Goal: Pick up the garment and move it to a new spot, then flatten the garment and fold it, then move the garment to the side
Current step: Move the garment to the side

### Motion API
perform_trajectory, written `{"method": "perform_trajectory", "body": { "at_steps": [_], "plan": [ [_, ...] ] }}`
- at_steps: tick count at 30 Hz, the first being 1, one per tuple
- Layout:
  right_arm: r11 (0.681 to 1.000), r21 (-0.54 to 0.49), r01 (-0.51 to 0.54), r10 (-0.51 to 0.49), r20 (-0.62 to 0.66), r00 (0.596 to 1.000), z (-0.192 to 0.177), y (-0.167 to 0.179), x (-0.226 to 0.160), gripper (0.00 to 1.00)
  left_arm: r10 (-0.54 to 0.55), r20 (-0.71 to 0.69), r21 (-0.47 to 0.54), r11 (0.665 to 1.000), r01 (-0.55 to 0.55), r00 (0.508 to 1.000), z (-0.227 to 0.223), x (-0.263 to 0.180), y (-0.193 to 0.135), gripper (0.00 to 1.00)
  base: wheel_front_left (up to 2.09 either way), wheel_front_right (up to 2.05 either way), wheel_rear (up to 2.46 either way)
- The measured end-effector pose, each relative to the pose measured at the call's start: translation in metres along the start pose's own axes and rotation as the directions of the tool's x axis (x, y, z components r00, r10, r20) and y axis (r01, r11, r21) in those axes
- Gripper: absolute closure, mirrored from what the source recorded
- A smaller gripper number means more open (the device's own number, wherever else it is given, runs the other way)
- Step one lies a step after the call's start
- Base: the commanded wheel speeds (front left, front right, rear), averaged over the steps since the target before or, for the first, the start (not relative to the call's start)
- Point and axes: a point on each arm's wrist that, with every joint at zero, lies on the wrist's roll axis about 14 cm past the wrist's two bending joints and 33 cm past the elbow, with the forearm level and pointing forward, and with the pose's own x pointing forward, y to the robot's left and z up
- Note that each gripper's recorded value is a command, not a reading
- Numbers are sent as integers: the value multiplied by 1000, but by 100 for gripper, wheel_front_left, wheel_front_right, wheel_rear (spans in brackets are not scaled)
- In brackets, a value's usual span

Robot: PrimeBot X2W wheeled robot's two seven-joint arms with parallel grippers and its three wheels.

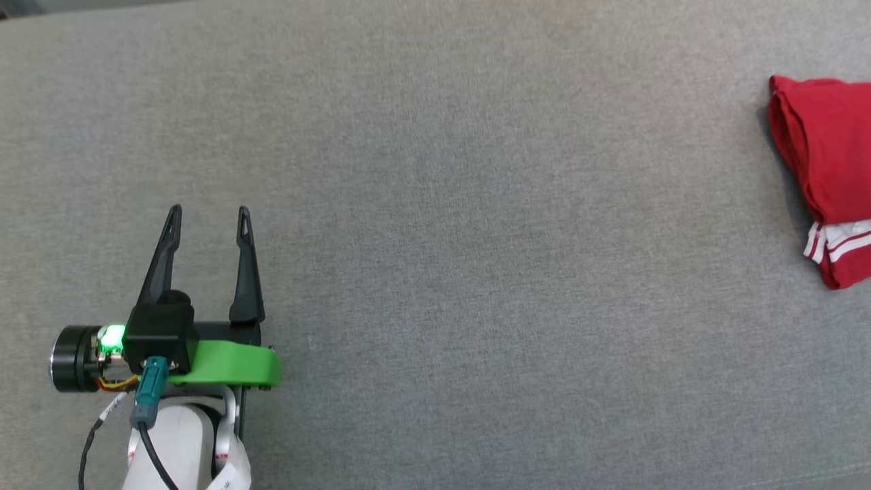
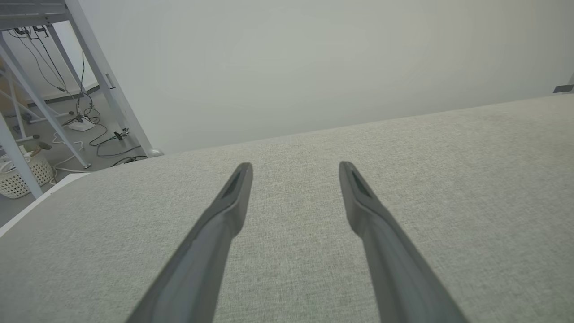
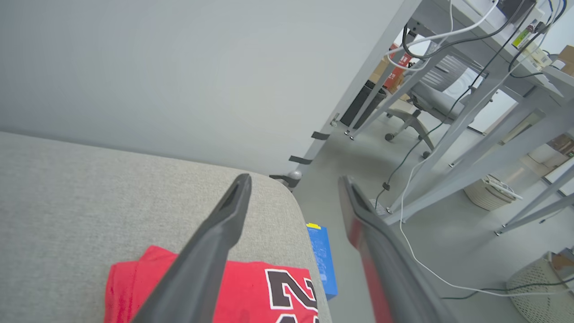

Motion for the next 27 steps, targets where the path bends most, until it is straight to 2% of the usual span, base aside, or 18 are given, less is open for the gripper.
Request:
{"method": "perform_trajectory", "body": {
  "at_steps": [3,6,11,18,19,21,27],
  "plan": [
    [999,44,-14,6,172,985,39,13,-12,0,18,13,9,1000,-18,1000,11,-10,5,0,0,0,0],
    [995,85,-44,15,318,948,73,31,-28,0,41,37,11,999,-41,998,24,-18,9,0,0,0,0],
    [977,162,-141,52,458,888,104,77,-56,0,82,60,6,997,-83,995,39,-34,15,0,0,0,0],
    [916,230,-329,167,527,833,117,165,-94,0,148,62,10,989,-149,987,46,-56,35,0,0,0,0],
    [891,264,-369,192,517,834,112,185,-104,0,162,60,11,987,-163,985,47,-62,40,0,0,0,0],
    [869,280,-407,230,498,836,104,203,-114,0,177,59,10,984,-178,982,48,-68,44,0,0,0,0],
    [829,350,-436,261,448,855,84,225,-138,0,193,50,3,981,-193,980,49,-80,48,0,0,0,0]
  ]
}}
